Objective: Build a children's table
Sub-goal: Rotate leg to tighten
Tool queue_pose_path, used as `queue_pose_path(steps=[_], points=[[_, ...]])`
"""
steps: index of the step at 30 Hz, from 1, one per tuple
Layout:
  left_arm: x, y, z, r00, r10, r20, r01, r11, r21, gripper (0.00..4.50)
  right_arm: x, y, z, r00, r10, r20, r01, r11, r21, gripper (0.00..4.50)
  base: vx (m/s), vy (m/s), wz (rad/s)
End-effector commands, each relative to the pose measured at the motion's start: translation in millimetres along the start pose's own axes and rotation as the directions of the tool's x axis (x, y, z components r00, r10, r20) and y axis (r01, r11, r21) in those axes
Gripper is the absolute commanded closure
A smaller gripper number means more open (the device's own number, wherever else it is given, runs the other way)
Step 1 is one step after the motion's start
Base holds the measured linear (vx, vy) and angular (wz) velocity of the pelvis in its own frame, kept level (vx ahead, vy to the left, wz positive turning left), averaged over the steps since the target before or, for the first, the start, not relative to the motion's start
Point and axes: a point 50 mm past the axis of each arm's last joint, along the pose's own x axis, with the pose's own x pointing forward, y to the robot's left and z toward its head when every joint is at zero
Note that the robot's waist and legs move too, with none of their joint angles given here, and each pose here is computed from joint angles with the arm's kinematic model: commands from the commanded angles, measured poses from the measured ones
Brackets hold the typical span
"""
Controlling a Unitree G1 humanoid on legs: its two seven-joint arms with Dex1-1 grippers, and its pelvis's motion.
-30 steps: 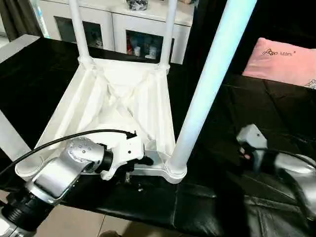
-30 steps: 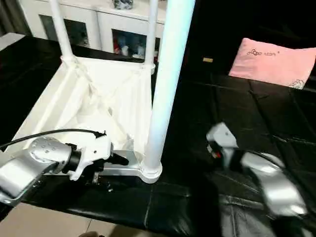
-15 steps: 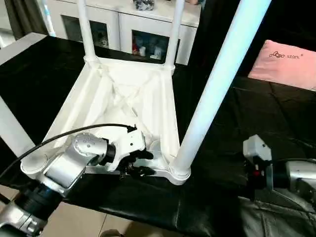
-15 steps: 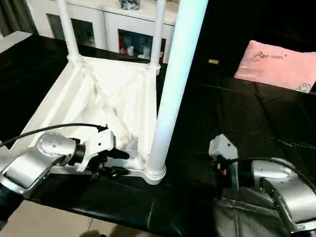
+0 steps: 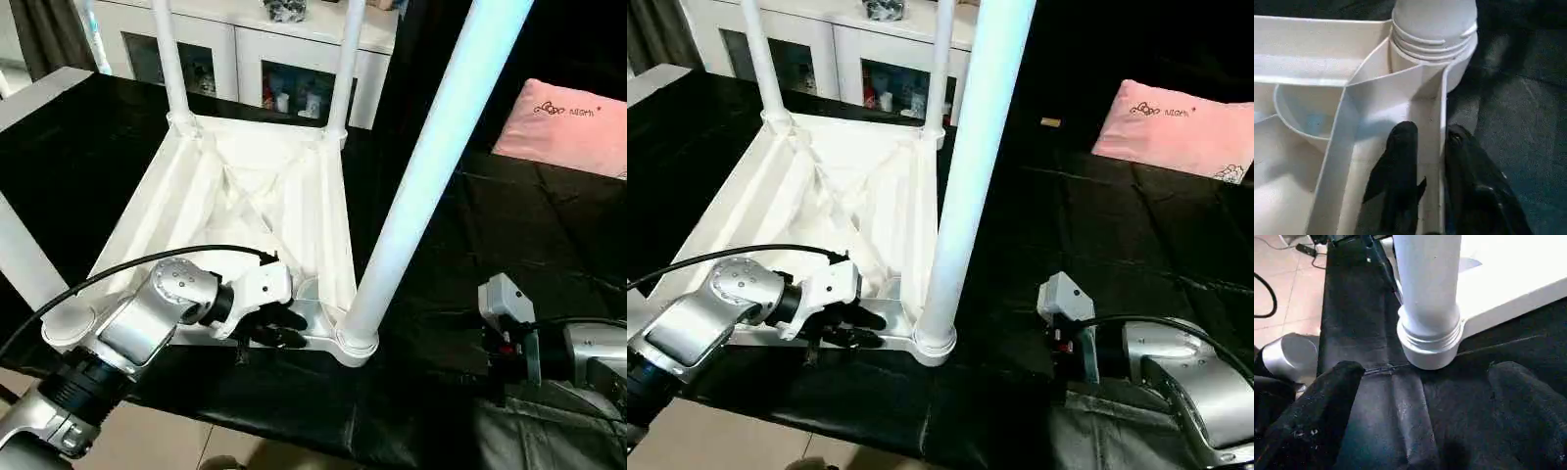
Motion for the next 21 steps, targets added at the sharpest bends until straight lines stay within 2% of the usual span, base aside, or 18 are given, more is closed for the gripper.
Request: queue_pose_path(steps=[1,8,15,17,21], points=[[-1.5,2.3,2.0,1.000,-0.007,-0.024,0.007,1.000,0.021,3.79,-2.5,2.0,2.3,1.000,0.002,-0.013,-0.003,1.000,-0.012,0.00,0.000,0.000,0.00],[-2.3,5.2,-0.4,0.998,0.004,-0.060,-0.002,0.999,0.045,4.35,-1.5,1.6,2.2,1.000,-0.002,-0.014,0.002,1.000,-0.012,0.00,0.000,0.000,0.00],[-4.2,16.4,3.2,0.998,0.066,-0.022,-0.064,0.996,0.060,4.44,3.9,-2.9,4.8,1.000,-0.026,0.013,0.027,0.999,-0.021,0.00,0.000,0.000,0.00],[-7.6,25.3,2.9,0.995,0.100,-0.004,-0.100,0.993,0.064,4.44,10.7,-8.5,8.4,0.997,-0.064,0.045,0.066,0.997,-0.040,0.00,0.000,0.000,0.00],[-10.1,31.8,2.7,0.993,0.115,0.012,-0.116,0.991,0.073,4.44,17.6,-14.9,10.6,0.993,-0.101,0.068,0.104,0.994,-0.043,0.00,0.000,0.000,0.00]])
